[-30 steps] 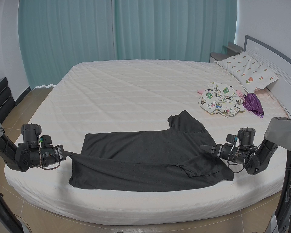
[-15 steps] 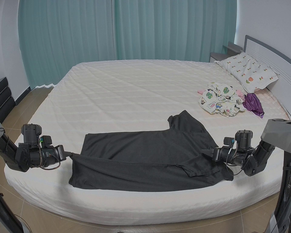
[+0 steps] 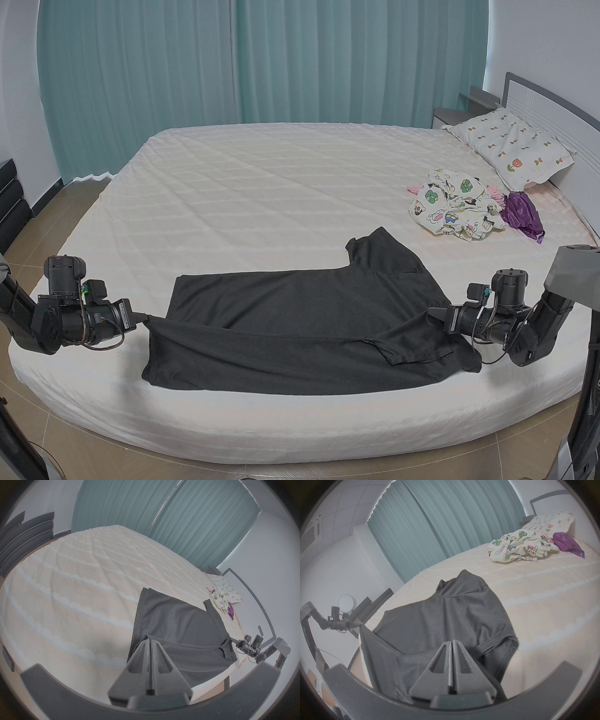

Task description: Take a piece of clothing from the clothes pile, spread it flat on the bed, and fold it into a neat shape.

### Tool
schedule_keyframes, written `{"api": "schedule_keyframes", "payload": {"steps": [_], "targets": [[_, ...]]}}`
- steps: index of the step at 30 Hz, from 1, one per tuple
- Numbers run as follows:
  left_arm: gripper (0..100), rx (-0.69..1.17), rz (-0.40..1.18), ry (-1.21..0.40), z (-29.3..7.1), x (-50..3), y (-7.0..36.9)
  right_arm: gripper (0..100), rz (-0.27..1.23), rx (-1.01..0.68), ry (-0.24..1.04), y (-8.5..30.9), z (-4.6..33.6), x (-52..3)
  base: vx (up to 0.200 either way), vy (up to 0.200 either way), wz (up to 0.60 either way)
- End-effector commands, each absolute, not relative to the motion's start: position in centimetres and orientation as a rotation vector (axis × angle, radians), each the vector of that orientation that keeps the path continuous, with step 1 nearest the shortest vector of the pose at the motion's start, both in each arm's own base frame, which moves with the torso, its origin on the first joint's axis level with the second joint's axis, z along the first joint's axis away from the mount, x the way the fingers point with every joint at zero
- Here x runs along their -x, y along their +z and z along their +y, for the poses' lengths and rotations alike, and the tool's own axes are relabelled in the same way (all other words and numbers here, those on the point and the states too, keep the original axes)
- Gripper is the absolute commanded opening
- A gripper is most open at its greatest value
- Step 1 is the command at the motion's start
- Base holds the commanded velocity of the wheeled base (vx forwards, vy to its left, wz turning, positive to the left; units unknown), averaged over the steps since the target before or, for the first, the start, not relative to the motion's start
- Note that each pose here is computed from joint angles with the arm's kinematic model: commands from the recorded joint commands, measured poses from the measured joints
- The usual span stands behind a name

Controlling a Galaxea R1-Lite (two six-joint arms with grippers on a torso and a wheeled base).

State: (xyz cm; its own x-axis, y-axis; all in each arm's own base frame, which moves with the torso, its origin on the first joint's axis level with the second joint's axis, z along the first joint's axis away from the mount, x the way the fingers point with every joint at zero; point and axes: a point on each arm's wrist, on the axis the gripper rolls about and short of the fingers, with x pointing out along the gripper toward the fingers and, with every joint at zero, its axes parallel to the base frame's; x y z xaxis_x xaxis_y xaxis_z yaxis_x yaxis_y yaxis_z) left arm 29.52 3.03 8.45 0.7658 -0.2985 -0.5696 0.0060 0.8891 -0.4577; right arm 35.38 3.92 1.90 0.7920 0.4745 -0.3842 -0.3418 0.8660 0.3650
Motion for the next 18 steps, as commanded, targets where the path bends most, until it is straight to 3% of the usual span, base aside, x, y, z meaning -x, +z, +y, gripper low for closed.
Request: {"api": "schedule_keyframes", "payload": {"steps": [1, 18], "targets": [[0, 0.453, 0.673, -0.172, 3.0, -29.2, 8.8, 0, 0.438, -0.318, 0.447, 4.0, 3.7, -34.0, 0.000, 0.000, 0.00], [0, 0.467, 0.646, -0.156, 3.3, -24.5, 10.1, 0, 0.330, -0.467, 0.536, 9.0, 0.8, -23.8, 0.000, 0.000, 0.00]]}}
